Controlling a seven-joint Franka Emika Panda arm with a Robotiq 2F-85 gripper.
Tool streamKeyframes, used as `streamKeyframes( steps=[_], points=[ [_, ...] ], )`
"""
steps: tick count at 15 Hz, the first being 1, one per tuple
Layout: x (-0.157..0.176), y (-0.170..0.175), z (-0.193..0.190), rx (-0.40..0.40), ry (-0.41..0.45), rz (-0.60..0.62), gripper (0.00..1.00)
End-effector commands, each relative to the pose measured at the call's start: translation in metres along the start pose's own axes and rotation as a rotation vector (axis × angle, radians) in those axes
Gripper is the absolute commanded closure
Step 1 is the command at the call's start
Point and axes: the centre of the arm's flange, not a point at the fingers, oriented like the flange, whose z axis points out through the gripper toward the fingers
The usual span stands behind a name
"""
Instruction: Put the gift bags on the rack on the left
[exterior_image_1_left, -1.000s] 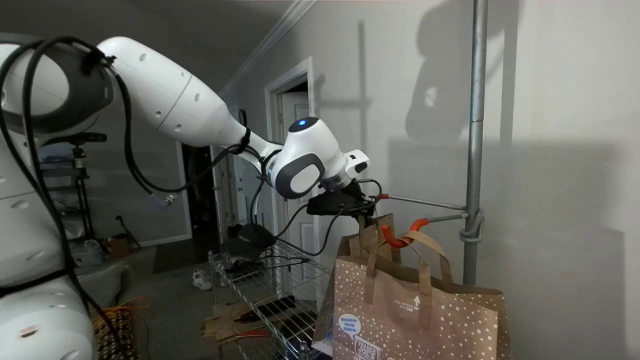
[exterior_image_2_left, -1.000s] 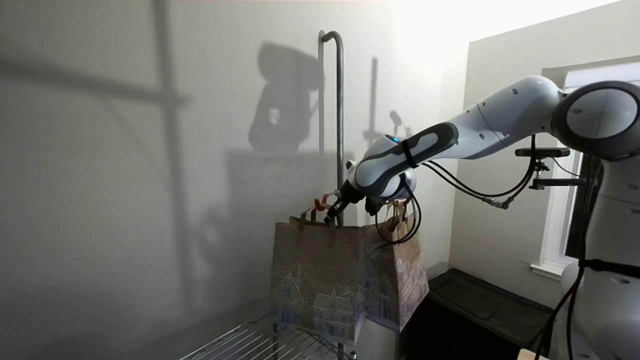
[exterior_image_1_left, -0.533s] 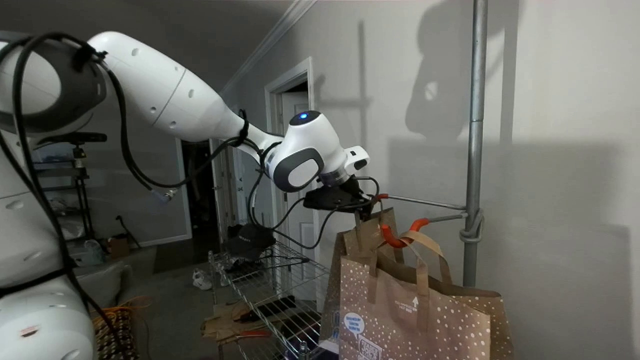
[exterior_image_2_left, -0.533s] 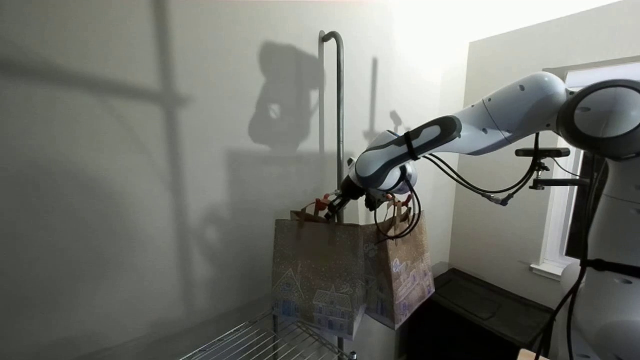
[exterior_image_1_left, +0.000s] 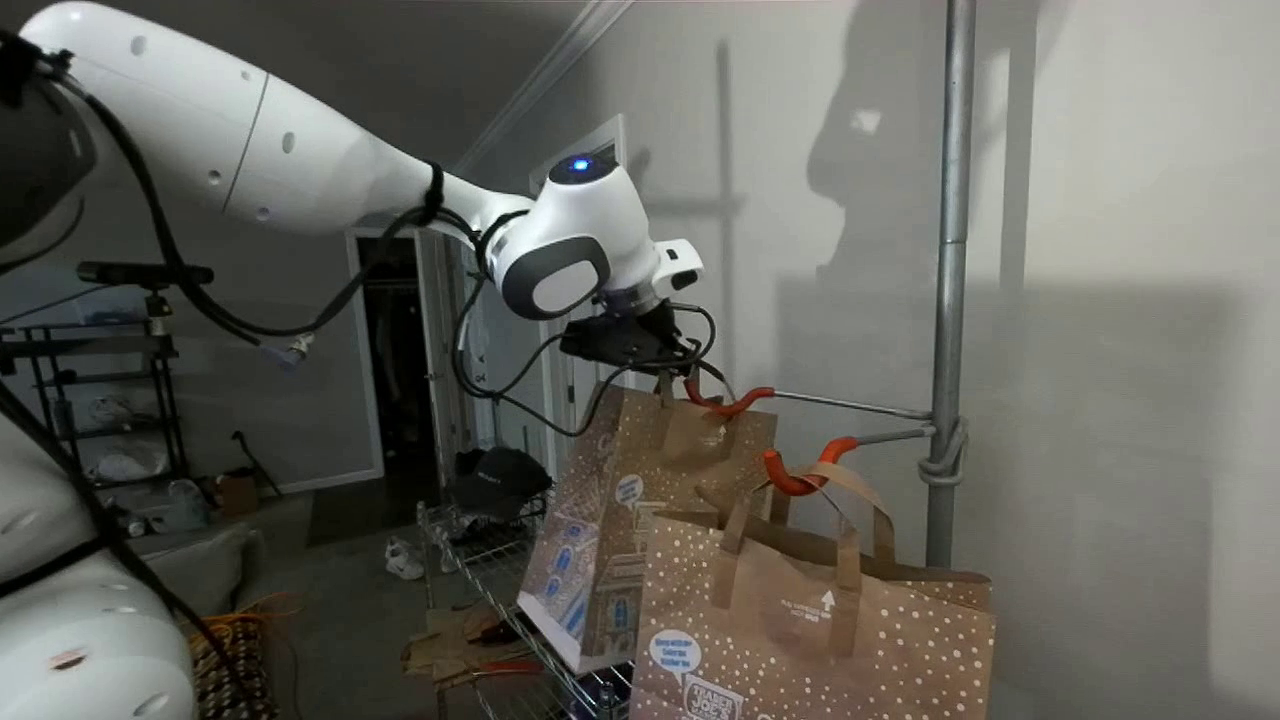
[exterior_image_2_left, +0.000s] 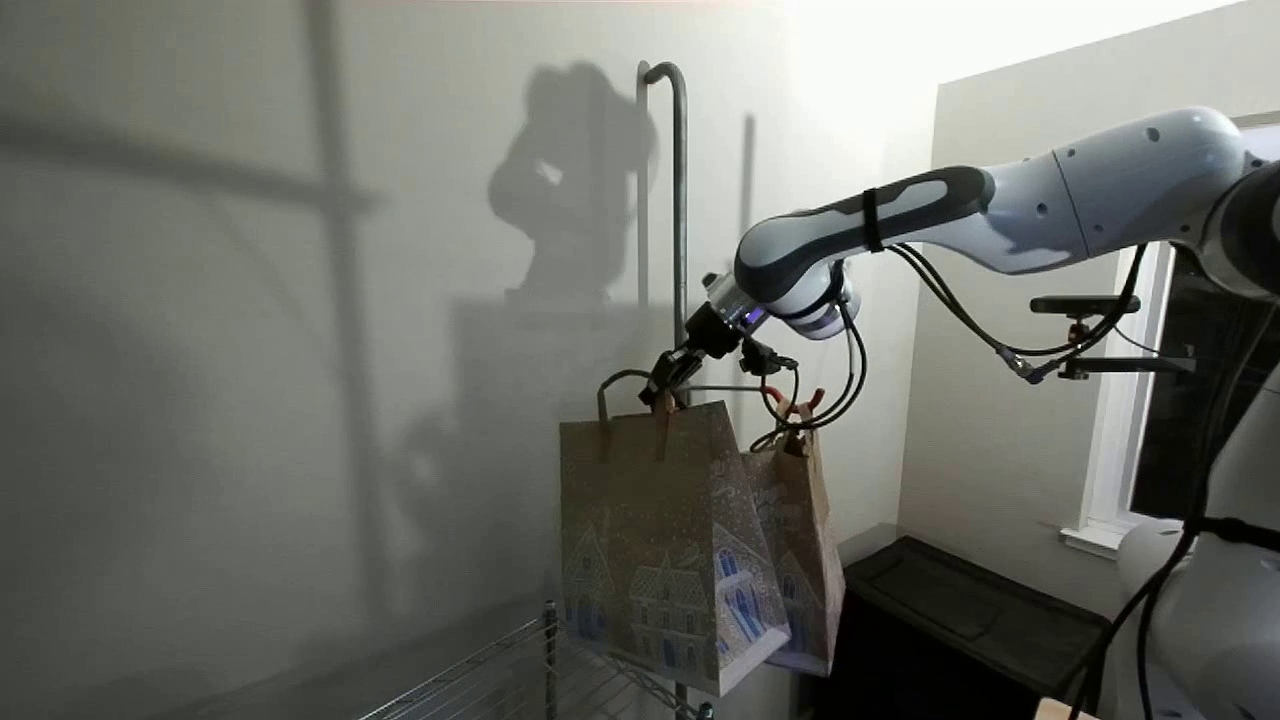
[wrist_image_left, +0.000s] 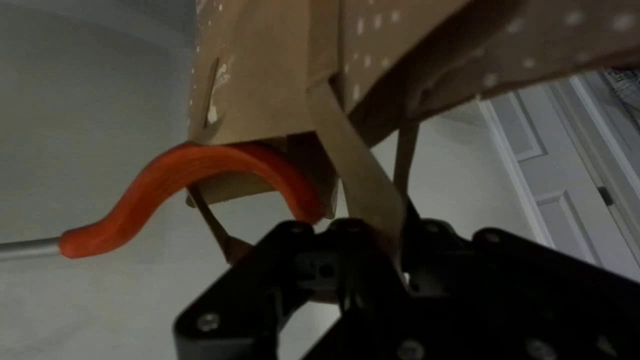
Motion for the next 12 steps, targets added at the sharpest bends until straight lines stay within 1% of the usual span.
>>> streamKeyframes(
  steps=[1, 8, 12],
  points=[
    [0.007, -0.009, -0.011, 0.078, 0.016, -0.045, 0.99],
    [0.023, -0.048, 0.003, 0.201, -0.019, -0.226, 0.99],
    [0.035, -0.074, 0.012, 0.233, -0.057, -0.267, 0.99]
  ],
)
